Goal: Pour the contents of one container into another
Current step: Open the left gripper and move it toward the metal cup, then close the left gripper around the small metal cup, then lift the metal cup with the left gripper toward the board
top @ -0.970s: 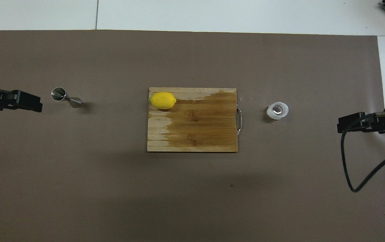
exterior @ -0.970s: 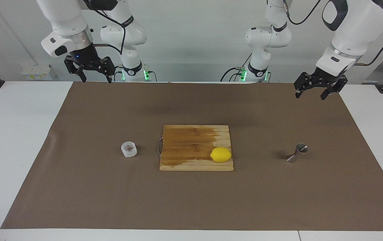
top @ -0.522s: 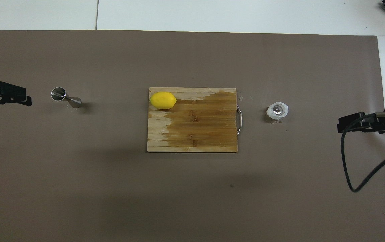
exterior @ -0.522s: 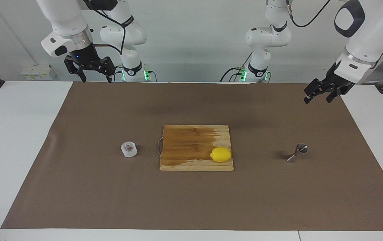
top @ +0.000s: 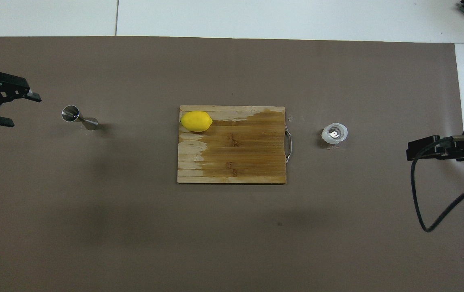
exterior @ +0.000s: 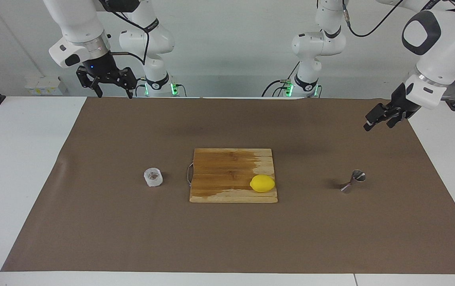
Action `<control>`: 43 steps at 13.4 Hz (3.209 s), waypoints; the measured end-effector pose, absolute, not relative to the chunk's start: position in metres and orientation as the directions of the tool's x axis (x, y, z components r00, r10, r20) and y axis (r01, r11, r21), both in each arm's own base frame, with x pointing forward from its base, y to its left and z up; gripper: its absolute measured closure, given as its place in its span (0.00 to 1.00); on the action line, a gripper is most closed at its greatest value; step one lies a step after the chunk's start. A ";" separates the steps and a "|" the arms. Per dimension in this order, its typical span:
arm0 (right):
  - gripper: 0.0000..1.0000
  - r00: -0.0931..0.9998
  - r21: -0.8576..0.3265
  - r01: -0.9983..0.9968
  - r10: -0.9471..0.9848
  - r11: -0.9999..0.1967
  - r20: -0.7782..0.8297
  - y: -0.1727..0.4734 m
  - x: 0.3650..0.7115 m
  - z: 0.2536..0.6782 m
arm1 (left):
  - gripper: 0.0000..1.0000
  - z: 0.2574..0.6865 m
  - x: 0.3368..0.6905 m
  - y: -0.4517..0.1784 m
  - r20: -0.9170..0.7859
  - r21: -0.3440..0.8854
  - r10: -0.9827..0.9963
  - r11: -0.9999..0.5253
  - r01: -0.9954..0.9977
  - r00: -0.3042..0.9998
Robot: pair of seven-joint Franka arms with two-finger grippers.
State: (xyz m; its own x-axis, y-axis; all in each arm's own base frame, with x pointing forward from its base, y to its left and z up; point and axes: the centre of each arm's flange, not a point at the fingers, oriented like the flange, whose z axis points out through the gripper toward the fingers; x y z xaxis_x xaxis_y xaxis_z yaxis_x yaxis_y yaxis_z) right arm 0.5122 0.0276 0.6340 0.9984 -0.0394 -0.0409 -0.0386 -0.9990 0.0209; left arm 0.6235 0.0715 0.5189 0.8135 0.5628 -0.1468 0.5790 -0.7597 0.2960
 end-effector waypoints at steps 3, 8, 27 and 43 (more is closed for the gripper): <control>0.00 0.998 0.021 -0.039 -0.039 -0.999 -0.041 0.028 0.512 0.634 | 0.00 0.499 0.634 0.105 -0.257 0.325 0.708 -0.577 0.749 0.657; 0.00 0.998 0.021 -0.039 -0.039 -0.999 -0.041 0.028 0.512 0.634 | 0.00 0.440 0.645 0.157 -0.426 0.264 0.804 -0.329 0.907 0.415; 0.00 0.998 0.021 -0.039 -0.039 -0.999 -0.041 0.028 0.512 0.634 | 0.00 0.286 0.583 0.139 -0.733 0.037 0.648 0.338 0.940 -0.204; 0.00 0.998 0.021 -0.039 -0.039 -0.999 -0.041 0.028 0.512 0.634 | 0.04 0.281 0.599 0.084 -0.772 0.042 0.565 0.504 0.863 -0.292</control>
State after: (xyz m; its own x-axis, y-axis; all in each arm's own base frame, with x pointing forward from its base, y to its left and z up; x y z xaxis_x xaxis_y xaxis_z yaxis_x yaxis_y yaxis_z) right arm 0.5122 0.0276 0.6340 0.9984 -0.0394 -0.0409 -0.0386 -0.9990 0.0209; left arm 0.5985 0.0843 0.2812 -0.2924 0.5648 -0.7717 0.8627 0.5040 0.0420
